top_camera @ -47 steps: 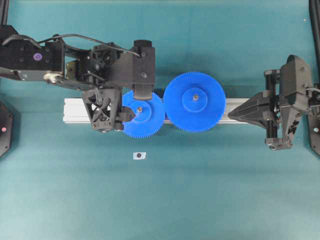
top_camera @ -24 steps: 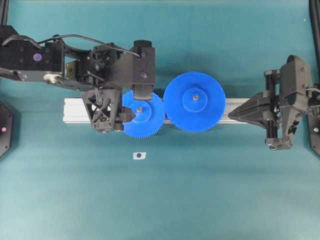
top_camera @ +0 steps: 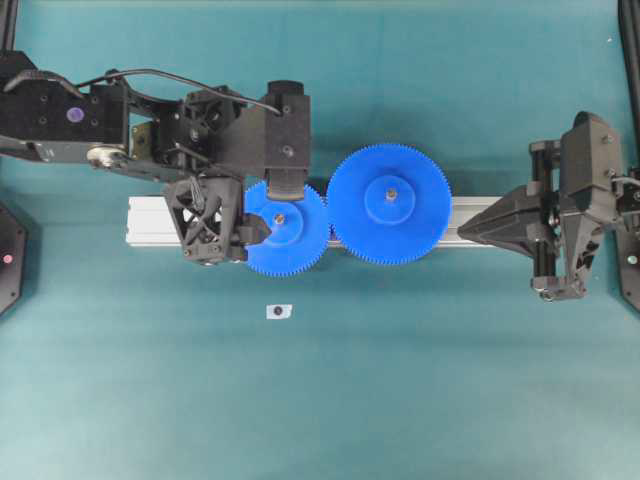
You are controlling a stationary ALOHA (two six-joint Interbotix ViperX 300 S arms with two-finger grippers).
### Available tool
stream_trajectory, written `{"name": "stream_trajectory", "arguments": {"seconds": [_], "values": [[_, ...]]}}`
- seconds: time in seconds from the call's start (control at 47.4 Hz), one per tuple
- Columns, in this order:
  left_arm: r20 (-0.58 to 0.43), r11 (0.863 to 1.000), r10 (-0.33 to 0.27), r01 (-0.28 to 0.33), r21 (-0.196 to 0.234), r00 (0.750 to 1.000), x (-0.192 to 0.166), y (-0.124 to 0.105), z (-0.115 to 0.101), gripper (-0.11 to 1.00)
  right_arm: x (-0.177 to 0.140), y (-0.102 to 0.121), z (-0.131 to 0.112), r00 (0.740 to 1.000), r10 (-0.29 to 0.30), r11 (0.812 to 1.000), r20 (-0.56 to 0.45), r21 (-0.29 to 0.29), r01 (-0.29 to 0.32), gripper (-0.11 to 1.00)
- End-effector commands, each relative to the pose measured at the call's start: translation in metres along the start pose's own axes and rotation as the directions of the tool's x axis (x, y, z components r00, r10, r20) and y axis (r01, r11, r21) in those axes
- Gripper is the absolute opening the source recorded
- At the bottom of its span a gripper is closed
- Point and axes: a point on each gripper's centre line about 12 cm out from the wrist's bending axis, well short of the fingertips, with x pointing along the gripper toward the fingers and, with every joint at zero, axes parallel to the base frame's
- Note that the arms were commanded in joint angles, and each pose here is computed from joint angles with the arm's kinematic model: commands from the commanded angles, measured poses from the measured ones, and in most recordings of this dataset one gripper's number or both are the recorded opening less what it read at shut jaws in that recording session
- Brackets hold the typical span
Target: Insert the small gear onto the shaft.
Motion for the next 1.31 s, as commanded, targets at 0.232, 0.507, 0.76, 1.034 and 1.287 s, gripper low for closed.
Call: {"name": "stream_trajectory", "arguments": {"seconds": [0.232, 0.507, 0.76, 1.034, 1.287], "values": [[0.029, 1.000, 0.001, -0.001, -0.001, 1.000, -0.0072, -0.0006, 0.0053, 0.85, -0.0014, 0.0008, 0.0030, 1.000, 0.006, 1.000, 0.030, 0.007, -0.006, 0.03], [0.060, 0.997, 0.003, 0.002, -0.075, 0.998, -0.0080, -0.0005, 0.0064, 0.85, -0.0014, 0.0004, 0.0026, 1.000, 0.005, 1.000, 0.030, 0.008, -0.005, 0.03], [0.055, 0.997, 0.004, 0.001, -0.078, 0.998, -0.0052, -0.0006, 0.0042, 0.85, -0.0014, 0.0000, 0.0027, 1.000, 0.003, 1.000, 0.031, 0.007, -0.004, 0.03], [0.061, 0.997, 0.003, 0.002, -0.079, 0.998, -0.0049, -0.0007, 0.0046, 0.85, -0.0017, 0.0001, 0.0031, 0.999, 0.004, 1.000, 0.034, 0.005, -0.004, 0.03], [0.060, 0.997, 0.004, 0.001, -0.077, 0.998, -0.0046, -0.0006, 0.0041, 0.85, -0.0017, 0.0001, 0.0031, 0.999, 0.004, 1.000, 0.034, 0.007, -0.004, 0.03]]}}
